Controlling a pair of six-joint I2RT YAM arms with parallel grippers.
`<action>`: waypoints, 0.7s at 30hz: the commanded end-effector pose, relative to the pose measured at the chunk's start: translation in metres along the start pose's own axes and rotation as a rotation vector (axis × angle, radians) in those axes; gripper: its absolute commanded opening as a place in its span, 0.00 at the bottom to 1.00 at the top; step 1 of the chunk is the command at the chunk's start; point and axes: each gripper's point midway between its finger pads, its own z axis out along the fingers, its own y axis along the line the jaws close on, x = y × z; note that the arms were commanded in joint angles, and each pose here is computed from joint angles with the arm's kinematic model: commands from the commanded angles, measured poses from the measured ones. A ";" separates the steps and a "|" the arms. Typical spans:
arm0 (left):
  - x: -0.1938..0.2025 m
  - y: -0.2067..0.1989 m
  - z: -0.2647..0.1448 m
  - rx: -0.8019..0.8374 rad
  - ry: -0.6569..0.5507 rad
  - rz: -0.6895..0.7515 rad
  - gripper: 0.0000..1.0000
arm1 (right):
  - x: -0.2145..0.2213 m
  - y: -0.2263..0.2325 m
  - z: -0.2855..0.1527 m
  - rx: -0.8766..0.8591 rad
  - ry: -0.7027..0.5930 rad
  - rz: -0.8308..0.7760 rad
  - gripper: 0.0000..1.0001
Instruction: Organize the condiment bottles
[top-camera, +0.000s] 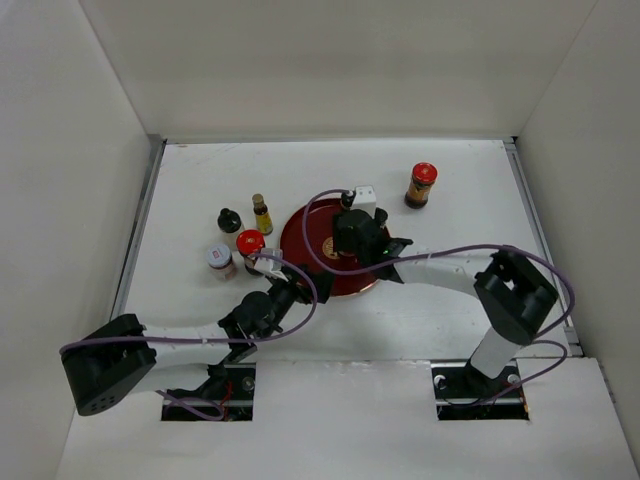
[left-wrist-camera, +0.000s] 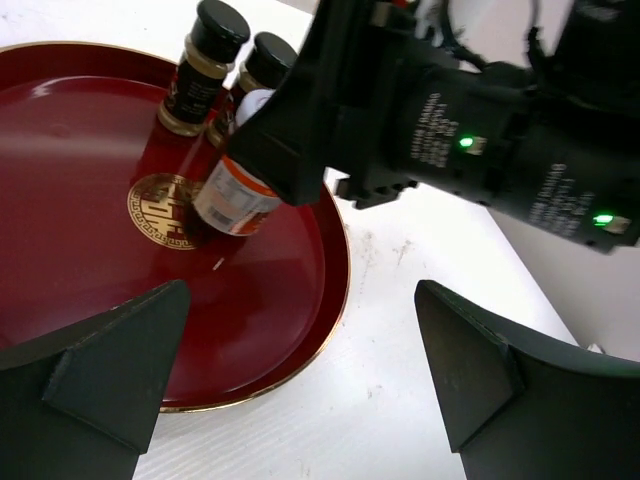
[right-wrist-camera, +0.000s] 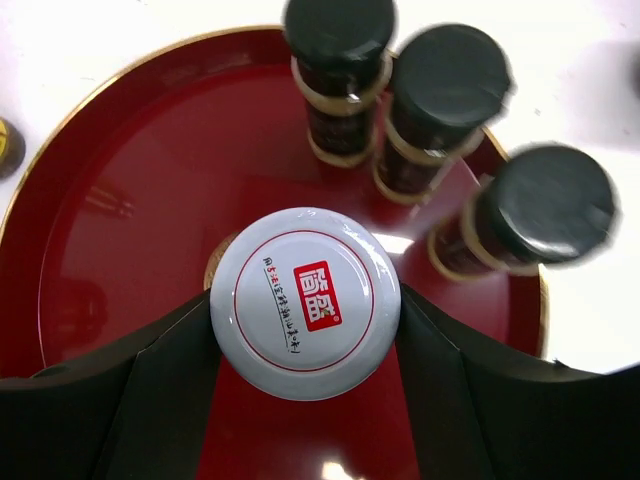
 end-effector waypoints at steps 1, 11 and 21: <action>-0.016 -0.001 -0.002 0.007 -0.063 -0.053 1.00 | -0.065 0.030 0.007 -0.057 -0.187 0.088 0.46; -0.013 0.001 -0.002 -0.002 -0.056 -0.064 1.00 | -0.058 0.009 0.023 0.043 -0.197 0.066 0.50; -0.010 -0.002 -0.001 0.007 -0.044 -0.064 1.00 | -0.059 -0.002 0.004 0.031 -0.207 0.124 0.82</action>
